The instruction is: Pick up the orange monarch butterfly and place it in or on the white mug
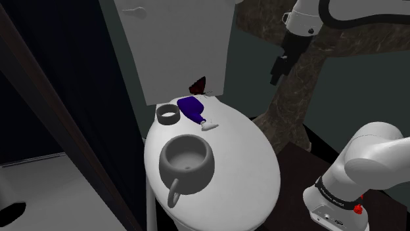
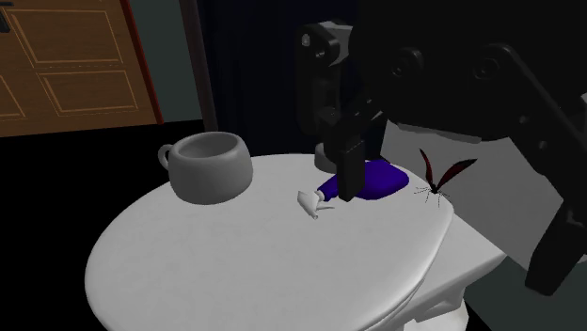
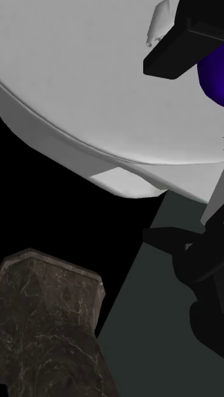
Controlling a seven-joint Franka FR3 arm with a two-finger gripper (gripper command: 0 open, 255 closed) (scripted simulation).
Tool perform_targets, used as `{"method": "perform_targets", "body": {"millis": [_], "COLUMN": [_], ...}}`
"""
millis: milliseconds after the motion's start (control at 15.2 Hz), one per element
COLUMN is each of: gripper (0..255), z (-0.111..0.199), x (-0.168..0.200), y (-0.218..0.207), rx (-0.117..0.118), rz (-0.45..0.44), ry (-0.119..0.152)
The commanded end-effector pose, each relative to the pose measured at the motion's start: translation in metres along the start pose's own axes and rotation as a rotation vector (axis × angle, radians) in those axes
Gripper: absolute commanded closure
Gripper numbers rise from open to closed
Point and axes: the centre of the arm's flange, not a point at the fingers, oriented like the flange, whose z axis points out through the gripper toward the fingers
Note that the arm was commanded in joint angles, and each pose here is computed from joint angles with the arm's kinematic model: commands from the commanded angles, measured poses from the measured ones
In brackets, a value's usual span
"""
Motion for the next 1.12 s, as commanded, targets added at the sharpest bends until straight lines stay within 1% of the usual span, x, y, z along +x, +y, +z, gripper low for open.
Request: {"method": "perform_targets", "body": {"millis": [0,1056], "gripper": [0,0], "z": [0.0,0.101], "x": [0.0,0.196], "y": [0.0,-0.045], "rx": [0.0,-0.053], "rz": [0.0,-0.19], "ry": [0.0,-0.094]}}
